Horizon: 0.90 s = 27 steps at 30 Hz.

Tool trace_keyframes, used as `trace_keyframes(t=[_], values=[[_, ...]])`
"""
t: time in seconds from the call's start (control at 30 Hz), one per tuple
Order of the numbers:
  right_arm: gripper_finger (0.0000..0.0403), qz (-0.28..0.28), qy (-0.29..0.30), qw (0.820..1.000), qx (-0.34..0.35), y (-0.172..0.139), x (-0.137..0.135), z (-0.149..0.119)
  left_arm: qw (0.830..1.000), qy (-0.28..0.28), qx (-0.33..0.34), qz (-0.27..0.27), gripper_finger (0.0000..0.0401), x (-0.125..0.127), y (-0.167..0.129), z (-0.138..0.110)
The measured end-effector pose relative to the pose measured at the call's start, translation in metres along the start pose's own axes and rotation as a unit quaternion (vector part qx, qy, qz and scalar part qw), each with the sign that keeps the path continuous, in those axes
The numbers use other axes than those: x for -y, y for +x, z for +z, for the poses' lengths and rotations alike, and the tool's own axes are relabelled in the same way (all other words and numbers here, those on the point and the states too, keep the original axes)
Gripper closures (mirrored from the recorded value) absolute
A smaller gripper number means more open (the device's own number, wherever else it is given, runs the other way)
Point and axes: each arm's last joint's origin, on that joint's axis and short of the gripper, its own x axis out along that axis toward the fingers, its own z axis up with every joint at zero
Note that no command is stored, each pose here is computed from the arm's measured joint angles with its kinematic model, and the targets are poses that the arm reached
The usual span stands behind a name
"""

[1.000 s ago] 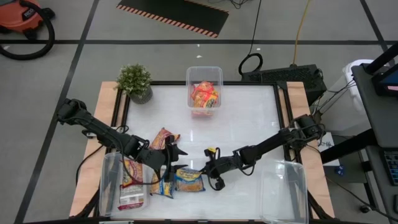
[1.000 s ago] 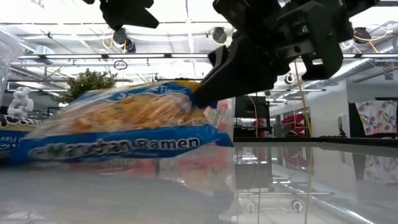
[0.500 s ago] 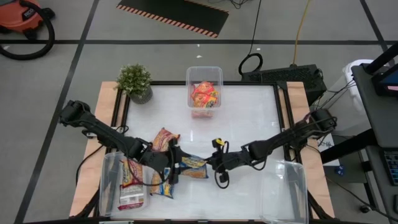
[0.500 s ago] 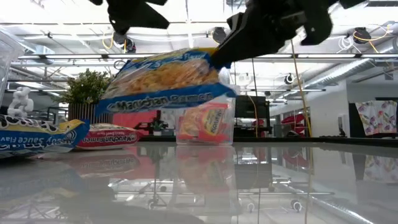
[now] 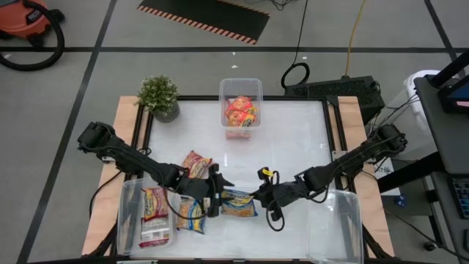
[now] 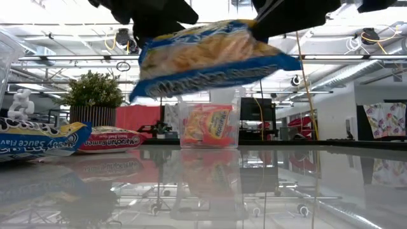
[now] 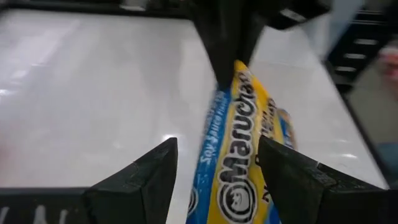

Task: Sort Maruchan noodles
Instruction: Put the right blue noodle pack into the bottom right transparent bin

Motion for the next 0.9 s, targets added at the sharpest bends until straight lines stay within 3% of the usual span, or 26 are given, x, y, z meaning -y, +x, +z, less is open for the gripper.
trace_keyframes(t=[0.23,0.43,0.57,0.9], values=[[0.0399,-0.007,-0.01,1.0,-0.013,-0.002,-0.006,-0.001,0.996,-0.006,0.023,-0.085,0.0173,0.002,0.022,-0.003],[0.0399,-0.014,-0.009,1.0,-0.02,-0.002,-0.007,-0.003,0.997,-0.013,0.006,-0.078,0.0173,-0.011,0.038,-0.01],[0.0399,-0.018,-0.007,0.999,-0.03,-0.002,-0.007,-0.005,0.994,-0.018,-0.006,-0.105,0.0173,-0.016,0.049,-0.017],[0.0399,-0.033,0.007,0.997,-0.071,-0.003,-0.007,-0.013,0.992,-0.025,0.02,-0.121,0.0173,-0.021,0.055,-0.014]])
